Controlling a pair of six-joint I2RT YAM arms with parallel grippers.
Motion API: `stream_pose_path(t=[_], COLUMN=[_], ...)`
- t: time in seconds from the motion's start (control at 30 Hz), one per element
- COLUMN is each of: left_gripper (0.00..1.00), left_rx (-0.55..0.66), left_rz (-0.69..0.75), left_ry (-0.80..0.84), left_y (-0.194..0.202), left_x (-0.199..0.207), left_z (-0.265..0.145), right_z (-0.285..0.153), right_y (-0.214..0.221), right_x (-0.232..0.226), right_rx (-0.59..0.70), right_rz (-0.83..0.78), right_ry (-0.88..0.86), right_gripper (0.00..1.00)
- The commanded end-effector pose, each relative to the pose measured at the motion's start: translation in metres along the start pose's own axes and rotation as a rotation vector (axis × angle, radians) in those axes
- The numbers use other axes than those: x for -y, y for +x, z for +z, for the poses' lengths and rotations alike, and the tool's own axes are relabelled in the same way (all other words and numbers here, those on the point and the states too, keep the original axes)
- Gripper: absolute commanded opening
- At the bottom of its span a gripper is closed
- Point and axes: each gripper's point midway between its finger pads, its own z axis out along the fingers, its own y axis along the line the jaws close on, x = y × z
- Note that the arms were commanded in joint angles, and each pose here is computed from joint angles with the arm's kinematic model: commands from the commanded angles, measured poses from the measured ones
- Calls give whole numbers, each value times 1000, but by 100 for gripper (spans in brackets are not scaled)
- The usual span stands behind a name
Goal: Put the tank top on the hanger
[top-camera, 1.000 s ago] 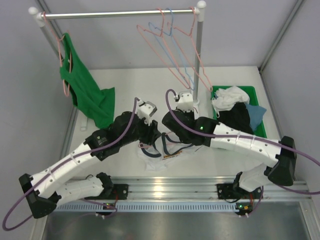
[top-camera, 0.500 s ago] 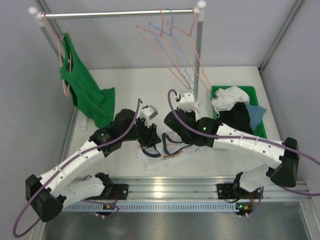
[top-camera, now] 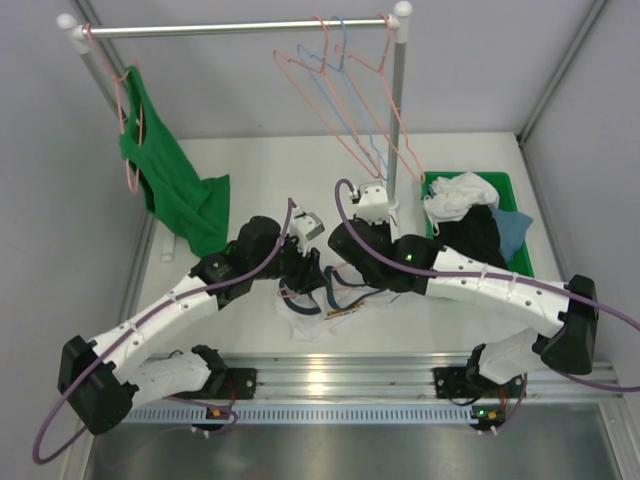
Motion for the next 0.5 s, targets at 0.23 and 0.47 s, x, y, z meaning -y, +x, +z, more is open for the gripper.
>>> stream_pose_path(t=[0.23, 0.47], left_gripper=[49, 67], left_rx=[-3, 15], left_rz=[71, 101], left_ry=[-45, -77], left_y=[-4, -11], left_x=[-12, -16], left_z=[2, -3], right_z=[-5, -5], right_y=[-20, -19], right_x=[3, 2], right_rx=[49, 47], right_rz=[68, 65], right_ry=[-18, -20], right_gripper=[0, 0])
